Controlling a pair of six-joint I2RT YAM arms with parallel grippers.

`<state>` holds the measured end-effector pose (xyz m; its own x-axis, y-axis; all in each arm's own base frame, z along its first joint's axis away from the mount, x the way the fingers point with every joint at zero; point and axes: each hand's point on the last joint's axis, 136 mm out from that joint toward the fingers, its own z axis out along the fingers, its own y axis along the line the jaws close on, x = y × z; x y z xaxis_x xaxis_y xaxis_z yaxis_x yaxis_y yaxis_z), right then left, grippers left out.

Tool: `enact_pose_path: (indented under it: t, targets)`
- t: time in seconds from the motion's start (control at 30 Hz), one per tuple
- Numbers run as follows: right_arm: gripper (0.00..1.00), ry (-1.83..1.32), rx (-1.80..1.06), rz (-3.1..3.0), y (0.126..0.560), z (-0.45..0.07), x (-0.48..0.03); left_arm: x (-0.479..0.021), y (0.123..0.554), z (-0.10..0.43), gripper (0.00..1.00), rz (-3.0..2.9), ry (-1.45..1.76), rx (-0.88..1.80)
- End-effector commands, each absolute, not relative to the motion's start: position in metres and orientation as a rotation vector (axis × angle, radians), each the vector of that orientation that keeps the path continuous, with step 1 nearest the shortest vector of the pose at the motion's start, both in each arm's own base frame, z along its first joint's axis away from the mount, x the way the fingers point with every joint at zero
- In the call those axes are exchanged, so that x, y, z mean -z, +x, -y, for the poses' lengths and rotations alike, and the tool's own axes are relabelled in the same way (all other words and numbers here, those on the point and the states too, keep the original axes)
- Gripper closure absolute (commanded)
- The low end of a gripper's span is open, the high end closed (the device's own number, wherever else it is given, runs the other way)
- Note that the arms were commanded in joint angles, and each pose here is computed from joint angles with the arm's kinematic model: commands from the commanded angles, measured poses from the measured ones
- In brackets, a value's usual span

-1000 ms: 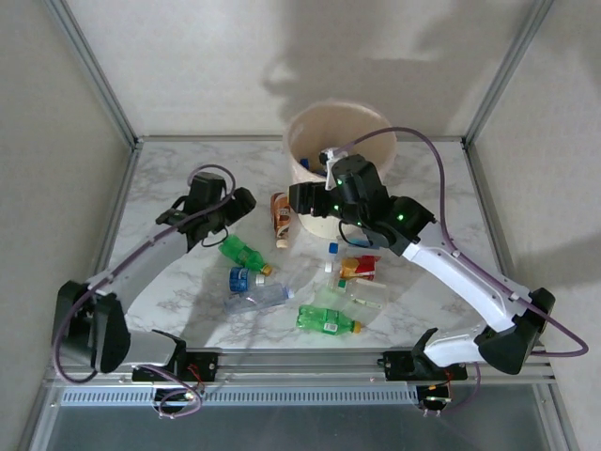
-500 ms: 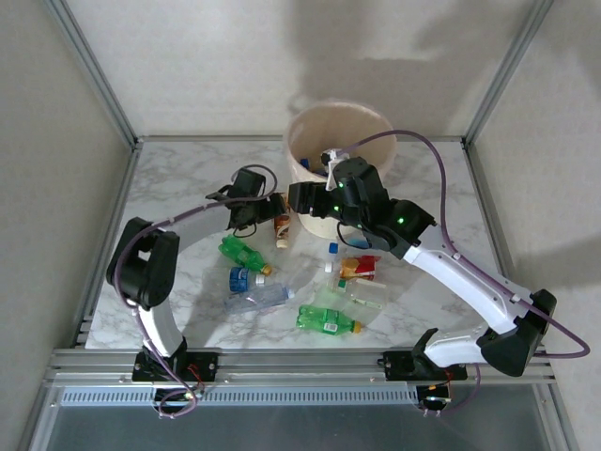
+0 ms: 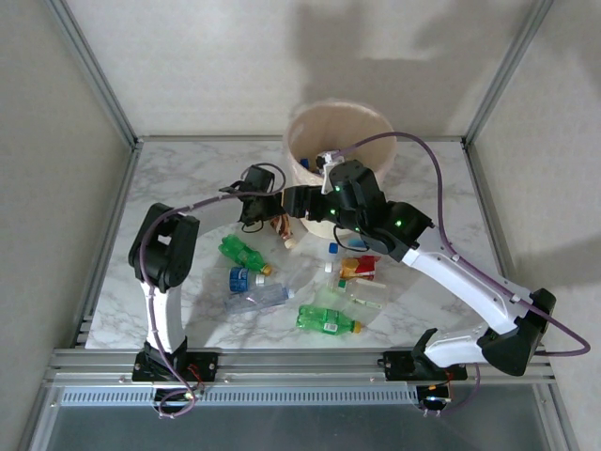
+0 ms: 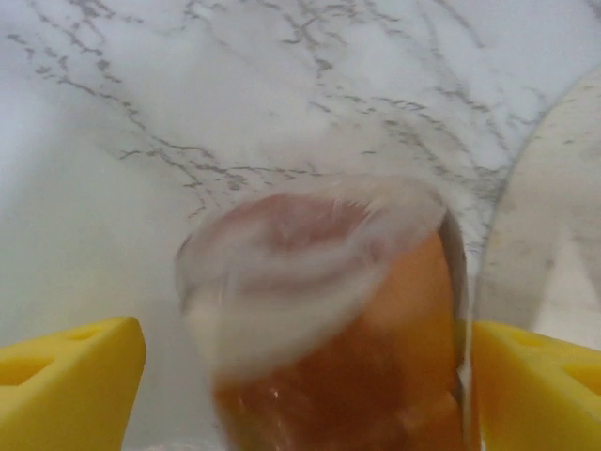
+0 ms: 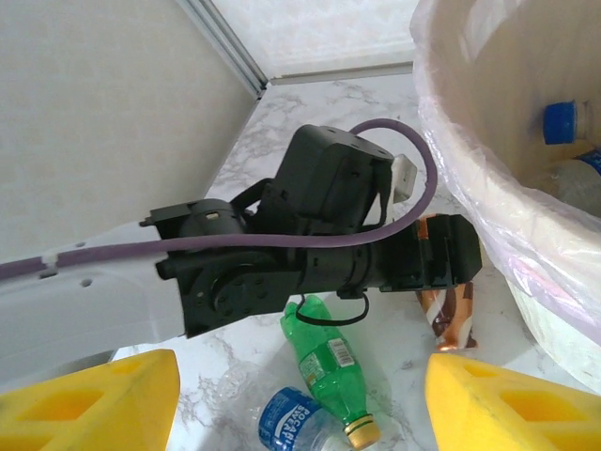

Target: Put the plastic bottles in the bin

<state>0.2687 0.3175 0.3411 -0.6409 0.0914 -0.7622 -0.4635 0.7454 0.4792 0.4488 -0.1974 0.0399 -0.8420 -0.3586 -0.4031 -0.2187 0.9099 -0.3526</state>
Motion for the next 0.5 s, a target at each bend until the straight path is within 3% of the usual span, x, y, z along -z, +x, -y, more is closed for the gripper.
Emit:
enact_pose_path:
  t: [0.0, 0.13, 0.47]
  targets:
    - [0.3, -0.283, -0.91, -2.073, 0.264, -0.325, -0.359, -0.038, 0.448, 0.178, 0.16, -2.611, -0.449, 0.236]
    - [0.3, -0.291, -0.91, -2.076, 0.264, -0.329, -0.357, -0.038, 0.449, 0.175, 0.21, -2.601, -0.479, 0.242]
    - [0.31, -0.289, -0.895, -2.066, 0.264, -0.326, -0.364, -0.033, 0.451, 0.177, 0.42, -2.609, -0.531, 0.254]
